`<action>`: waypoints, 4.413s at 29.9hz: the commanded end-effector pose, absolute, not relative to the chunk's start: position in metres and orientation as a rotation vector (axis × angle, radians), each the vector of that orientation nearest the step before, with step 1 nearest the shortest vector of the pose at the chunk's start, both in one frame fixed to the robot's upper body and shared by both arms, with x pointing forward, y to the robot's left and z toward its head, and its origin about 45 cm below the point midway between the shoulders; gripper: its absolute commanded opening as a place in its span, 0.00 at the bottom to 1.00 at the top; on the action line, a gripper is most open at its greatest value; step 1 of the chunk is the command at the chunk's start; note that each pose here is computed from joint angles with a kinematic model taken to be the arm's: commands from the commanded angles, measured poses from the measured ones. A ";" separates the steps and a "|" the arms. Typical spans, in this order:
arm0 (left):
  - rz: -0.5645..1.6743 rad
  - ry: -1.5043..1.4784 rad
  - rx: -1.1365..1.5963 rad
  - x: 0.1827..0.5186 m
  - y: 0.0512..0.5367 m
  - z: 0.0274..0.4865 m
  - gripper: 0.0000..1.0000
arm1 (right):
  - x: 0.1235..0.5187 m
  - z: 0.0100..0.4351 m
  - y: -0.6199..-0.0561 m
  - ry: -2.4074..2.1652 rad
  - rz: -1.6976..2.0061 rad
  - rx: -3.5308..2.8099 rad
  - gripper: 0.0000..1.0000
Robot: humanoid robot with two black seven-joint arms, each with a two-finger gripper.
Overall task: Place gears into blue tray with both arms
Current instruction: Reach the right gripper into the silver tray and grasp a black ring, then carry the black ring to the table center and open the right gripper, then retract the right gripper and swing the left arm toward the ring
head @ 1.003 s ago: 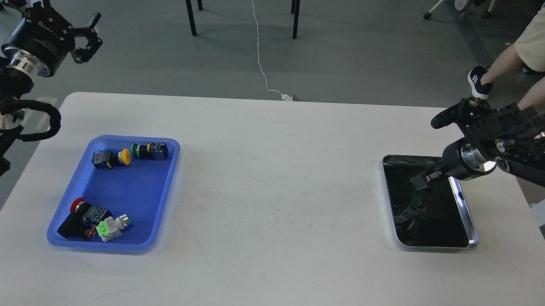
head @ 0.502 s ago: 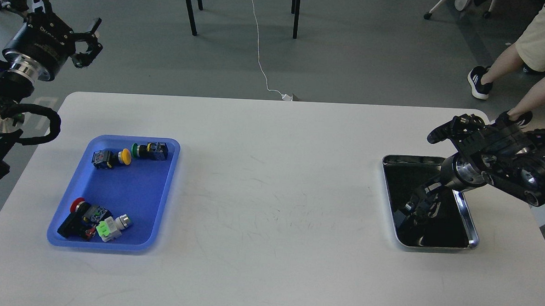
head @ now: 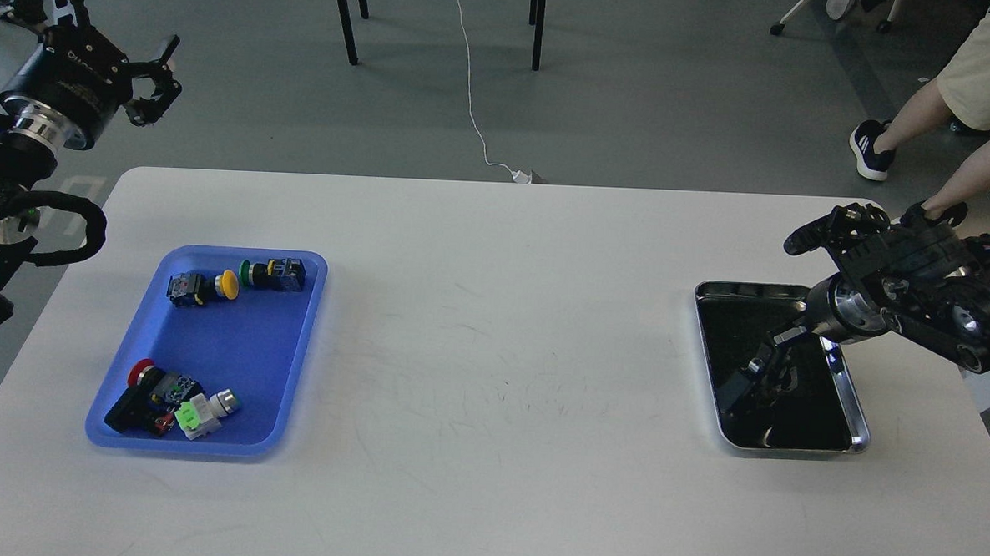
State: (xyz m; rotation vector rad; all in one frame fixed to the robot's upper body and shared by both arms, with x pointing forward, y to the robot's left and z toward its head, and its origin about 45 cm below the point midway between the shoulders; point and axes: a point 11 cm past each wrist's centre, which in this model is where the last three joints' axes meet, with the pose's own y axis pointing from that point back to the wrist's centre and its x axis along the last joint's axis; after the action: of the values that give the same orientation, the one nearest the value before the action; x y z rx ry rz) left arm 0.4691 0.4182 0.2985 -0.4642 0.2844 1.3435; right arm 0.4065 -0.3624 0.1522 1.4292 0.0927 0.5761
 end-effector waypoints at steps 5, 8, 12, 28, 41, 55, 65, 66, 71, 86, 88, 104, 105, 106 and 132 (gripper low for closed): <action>1.344 0.281 -0.460 0.469 0.419 0.299 0.98 | 0.402 0.145 -0.366 0.090 0.575 1.432 0.25; 1.345 0.281 -0.460 0.469 0.419 0.300 0.99 | 0.403 0.146 -0.365 0.089 0.575 1.433 0.24; 1.346 0.280 -0.460 0.469 0.420 0.300 0.98 | 0.403 0.146 -0.365 0.088 0.577 1.435 0.19; 1.360 0.265 -0.456 0.467 0.429 0.305 0.98 | 0.420 0.191 -0.341 0.017 0.659 1.514 0.12; 1.359 0.264 -0.449 0.467 0.429 0.304 0.98 | 0.401 0.217 -0.183 0.061 0.734 1.927 0.12; 1.357 0.265 -0.434 0.467 0.429 0.304 0.98 | 0.354 0.144 -0.043 0.149 0.792 2.147 0.13; 1.361 0.267 -0.426 0.465 0.431 0.301 0.98 | 0.360 0.114 -0.070 0.068 0.701 2.120 0.15; 1.361 0.267 -0.426 0.465 0.431 0.301 0.98 | 0.358 0.112 -0.070 0.067 0.696 2.122 0.18; 1.362 0.264 -0.427 0.465 0.431 0.302 0.99 | 0.357 0.110 -0.071 0.065 0.692 2.125 0.29; 1.362 0.261 -0.427 0.465 0.432 0.304 0.99 | 0.371 0.163 -0.033 0.015 0.749 2.254 0.86; 1.374 0.246 -0.420 0.464 0.440 0.310 0.99 | 0.380 0.183 -0.032 -0.058 0.726 2.313 0.91; 0.993 0.052 -0.204 0.460 0.330 0.353 0.98 | 0.475 0.308 -0.242 -1.238 0.339 2.614 0.97; 0.909 -0.003 -0.152 0.459 0.299 0.353 0.98 | 0.474 0.307 -0.266 -1.326 0.292 2.608 0.97; 0.862 -0.034 -0.128 0.458 0.282 0.354 0.98 | 0.472 0.306 -0.279 -1.376 0.259 2.604 0.97; -0.108 -1.310 0.639 0.336 0.065 0.187 0.94 | 0.365 0.183 -0.427 -1.973 -0.669 2.543 0.99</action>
State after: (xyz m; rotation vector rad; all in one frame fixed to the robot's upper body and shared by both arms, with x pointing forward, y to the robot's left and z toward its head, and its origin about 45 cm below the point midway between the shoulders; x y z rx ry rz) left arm 0.3514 0.0623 0.2159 0.6018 -1.2153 -0.0232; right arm 0.3770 -0.4215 0.1976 2.5757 -1.9398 -0.6141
